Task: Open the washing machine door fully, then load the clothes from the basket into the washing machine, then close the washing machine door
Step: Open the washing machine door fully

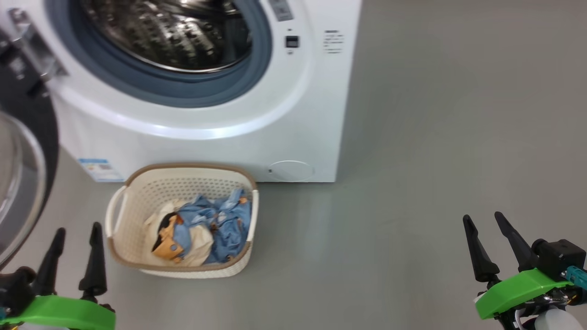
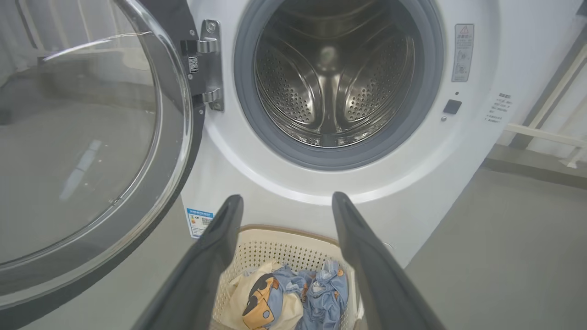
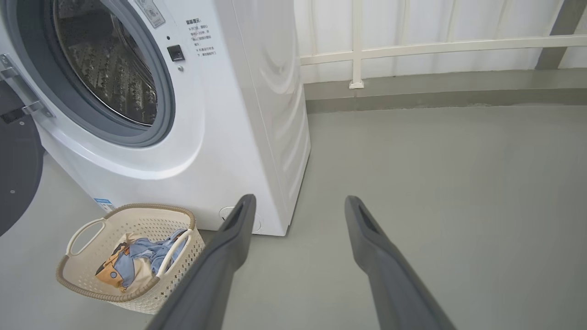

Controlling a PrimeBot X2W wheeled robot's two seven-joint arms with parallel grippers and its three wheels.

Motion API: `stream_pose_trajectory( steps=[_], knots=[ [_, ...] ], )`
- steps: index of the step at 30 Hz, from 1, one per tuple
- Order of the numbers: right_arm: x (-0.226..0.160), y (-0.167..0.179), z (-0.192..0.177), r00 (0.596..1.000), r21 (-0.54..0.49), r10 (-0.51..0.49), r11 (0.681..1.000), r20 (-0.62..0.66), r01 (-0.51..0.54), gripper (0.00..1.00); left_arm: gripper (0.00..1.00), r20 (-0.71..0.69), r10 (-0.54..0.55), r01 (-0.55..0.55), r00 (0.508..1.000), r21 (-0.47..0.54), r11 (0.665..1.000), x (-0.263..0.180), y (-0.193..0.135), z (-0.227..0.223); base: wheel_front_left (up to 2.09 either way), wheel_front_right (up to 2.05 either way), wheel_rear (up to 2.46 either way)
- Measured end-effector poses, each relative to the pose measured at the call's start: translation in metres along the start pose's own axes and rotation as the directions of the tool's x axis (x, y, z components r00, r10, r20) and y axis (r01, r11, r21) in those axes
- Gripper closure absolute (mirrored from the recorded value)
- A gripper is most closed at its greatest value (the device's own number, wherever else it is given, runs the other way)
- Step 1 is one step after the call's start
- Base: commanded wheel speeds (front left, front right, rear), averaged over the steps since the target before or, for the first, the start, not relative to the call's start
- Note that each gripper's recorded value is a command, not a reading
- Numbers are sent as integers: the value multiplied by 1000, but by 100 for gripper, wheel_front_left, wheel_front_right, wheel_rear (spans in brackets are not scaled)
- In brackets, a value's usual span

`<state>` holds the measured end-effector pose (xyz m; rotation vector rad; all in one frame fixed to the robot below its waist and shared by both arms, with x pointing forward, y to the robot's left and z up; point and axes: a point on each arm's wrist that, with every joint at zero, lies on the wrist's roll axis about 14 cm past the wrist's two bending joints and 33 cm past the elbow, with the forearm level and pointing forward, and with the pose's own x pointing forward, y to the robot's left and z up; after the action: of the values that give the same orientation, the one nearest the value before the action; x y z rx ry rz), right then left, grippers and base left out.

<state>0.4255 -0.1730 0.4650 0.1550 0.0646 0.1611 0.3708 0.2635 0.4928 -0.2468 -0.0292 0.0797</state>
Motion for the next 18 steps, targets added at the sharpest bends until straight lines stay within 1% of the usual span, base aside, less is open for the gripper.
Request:
stream_pose_trajectory(
  steps=[11, 18],
  knots=[
    [-34, -40, 12, 992, -8, -123, 992, 31, 123, 0, 0, -38, -152, 151, 988, -32, 988, 15, -51, -16, 0, 0, 0],
    [-48, -50, 17, 987, -9, -157, 988, 45, 157, 0, 0, -38, -189, 188, 981, -32, 982, 17, -63, -16, 0, 0, 0]
  ],
)
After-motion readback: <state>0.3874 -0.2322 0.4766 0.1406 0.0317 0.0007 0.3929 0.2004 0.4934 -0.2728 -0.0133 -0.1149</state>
